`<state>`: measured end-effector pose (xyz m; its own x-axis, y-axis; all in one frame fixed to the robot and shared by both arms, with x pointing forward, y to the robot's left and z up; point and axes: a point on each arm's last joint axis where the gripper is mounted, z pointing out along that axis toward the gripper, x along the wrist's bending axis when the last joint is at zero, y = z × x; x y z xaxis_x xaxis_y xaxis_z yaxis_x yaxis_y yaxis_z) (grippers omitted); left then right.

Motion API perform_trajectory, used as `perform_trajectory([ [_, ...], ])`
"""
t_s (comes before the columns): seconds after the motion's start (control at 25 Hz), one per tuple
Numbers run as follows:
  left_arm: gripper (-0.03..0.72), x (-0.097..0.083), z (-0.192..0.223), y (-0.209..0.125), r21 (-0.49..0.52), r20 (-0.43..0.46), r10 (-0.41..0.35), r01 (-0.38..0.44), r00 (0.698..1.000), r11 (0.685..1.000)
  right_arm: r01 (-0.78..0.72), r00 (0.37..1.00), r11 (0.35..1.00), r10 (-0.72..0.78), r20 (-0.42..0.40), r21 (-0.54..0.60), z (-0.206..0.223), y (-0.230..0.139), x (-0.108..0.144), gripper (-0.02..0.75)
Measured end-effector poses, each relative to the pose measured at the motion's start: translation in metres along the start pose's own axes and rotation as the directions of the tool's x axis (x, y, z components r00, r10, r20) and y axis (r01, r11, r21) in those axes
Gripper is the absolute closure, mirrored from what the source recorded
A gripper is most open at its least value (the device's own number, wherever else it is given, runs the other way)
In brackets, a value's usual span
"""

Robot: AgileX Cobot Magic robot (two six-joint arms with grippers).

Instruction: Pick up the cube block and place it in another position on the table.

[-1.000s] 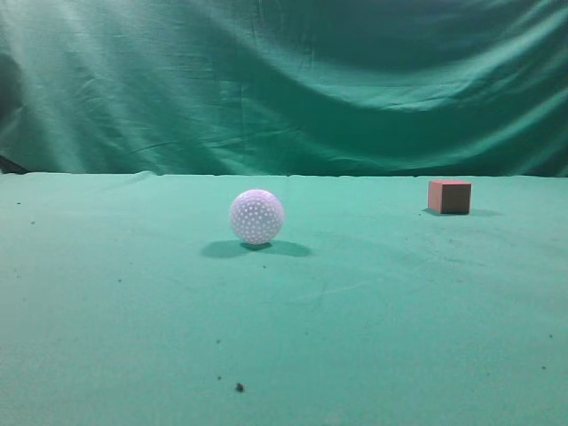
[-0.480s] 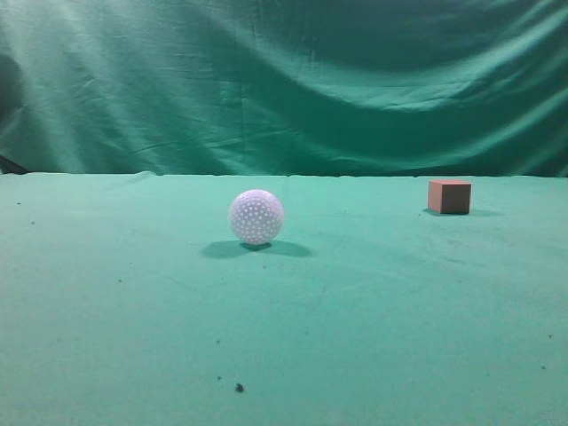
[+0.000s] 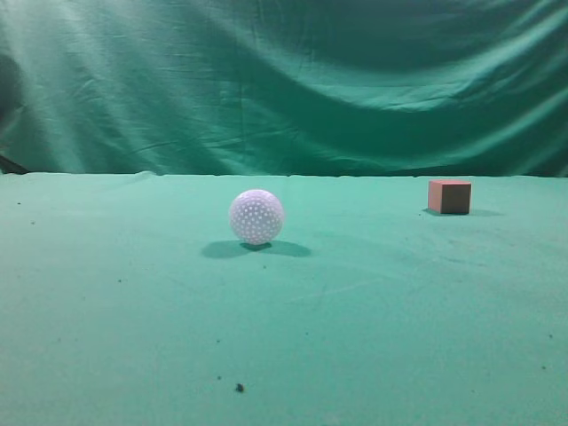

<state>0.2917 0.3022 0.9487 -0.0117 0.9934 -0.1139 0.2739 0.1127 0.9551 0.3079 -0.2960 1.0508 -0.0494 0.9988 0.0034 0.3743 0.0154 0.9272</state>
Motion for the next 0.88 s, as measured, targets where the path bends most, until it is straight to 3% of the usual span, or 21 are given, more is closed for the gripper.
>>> perform_trajectory([
  [0.16, 0.426, 0.000, 0.000, 0.000, 0.000, 0.000, 0.000, 0.000, 1.000, 1.000, -0.042, 0.997, 0.995, 0.047, 0.063, -0.089, 0.007, -0.049, -0.004, 0.738],
  [0.36, 0.426, 0.000, 0.000, 0.000, 0.000, 0.000, 0.000, 0.000, 1.000, 1.000, -0.072, 0.995, 0.991, 0.079, 0.060, -0.109, 0.022, -0.098, -0.004, 0.738],
  [0.88, 0.426, 0.000, 0.000, 0.000, 0.000, 0.000, 0.000, 0.000, 1.000, 1.000, -0.093, 0.995, 0.994, 0.095, 0.016, -0.061, 0.024, -0.105, -0.001, 0.738],
])
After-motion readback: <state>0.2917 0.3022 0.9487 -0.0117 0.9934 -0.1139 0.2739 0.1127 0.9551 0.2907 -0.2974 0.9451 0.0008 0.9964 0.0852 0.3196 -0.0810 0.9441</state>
